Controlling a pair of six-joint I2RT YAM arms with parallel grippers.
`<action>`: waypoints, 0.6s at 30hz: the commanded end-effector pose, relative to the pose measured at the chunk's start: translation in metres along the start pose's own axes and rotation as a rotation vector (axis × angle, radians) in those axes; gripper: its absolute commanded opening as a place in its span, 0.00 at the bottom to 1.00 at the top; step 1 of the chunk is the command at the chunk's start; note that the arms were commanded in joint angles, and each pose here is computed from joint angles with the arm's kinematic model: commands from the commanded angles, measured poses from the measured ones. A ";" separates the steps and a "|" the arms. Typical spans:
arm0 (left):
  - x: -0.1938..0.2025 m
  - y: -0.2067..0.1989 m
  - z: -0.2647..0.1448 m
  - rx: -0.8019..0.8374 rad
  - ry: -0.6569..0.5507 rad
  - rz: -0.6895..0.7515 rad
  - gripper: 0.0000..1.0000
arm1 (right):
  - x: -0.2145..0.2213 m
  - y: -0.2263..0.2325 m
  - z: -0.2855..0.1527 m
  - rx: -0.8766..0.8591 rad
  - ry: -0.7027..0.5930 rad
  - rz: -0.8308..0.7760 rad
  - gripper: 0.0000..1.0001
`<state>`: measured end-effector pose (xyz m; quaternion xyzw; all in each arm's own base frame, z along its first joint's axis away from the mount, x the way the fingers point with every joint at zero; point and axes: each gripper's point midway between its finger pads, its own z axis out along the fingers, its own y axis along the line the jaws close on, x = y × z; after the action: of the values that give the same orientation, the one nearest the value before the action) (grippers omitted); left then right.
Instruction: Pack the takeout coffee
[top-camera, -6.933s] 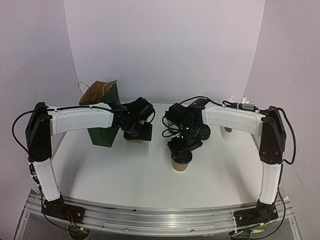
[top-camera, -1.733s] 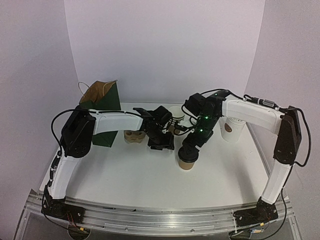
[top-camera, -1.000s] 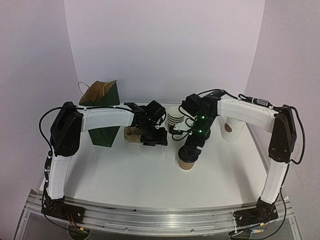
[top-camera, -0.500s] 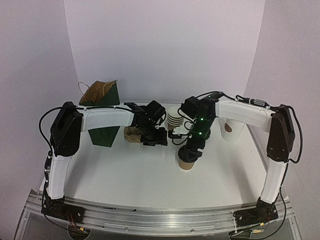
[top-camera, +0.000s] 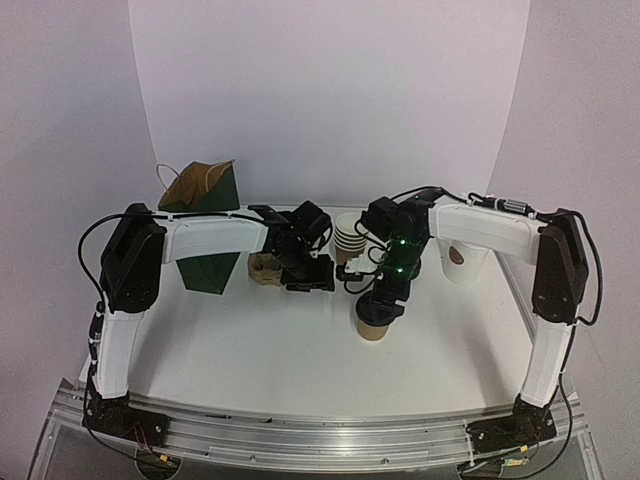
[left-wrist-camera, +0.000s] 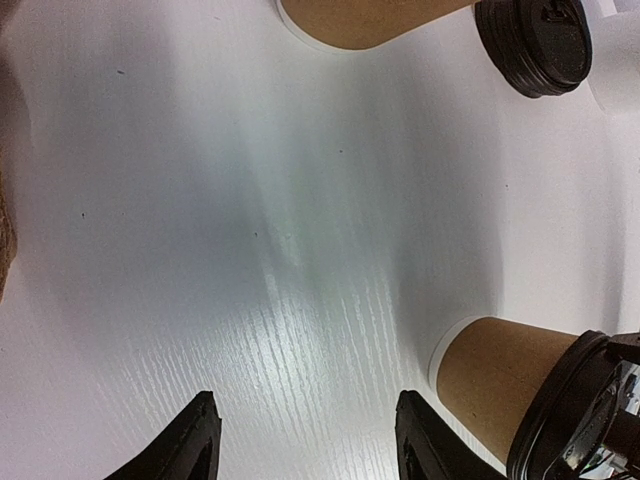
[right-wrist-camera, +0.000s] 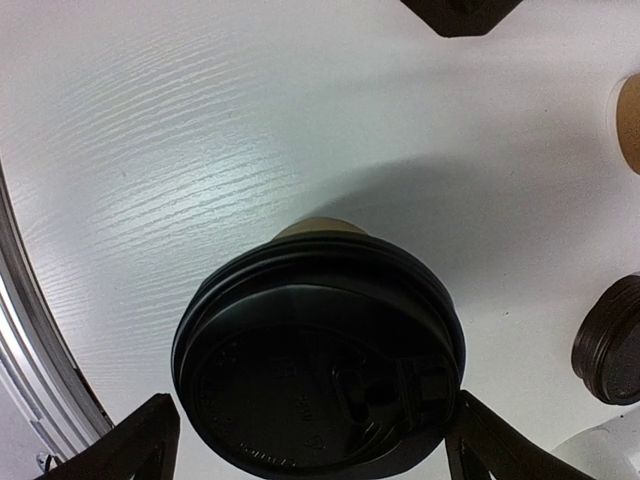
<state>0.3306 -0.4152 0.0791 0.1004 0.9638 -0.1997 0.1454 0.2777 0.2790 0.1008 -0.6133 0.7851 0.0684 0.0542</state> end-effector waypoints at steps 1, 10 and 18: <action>-0.008 -0.008 -0.022 0.016 -0.041 0.000 0.59 | 0.000 0.002 0.007 -0.022 0.000 0.003 0.90; -0.007 -0.006 -0.025 0.012 -0.047 0.000 0.59 | 0.012 -0.004 0.017 -0.003 0.038 0.029 0.87; -0.007 -0.004 -0.026 0.011 -0.052 -0.003 0.59 | 0.028 -0.001 0.032 -0.010 0.083 0.056 0.87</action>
<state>0.3279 -0.4099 0.0713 0.0993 0.9665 -0.1901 0.1407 0.2820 0.2766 0.0960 -0.6064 0.7896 0.0657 0.0672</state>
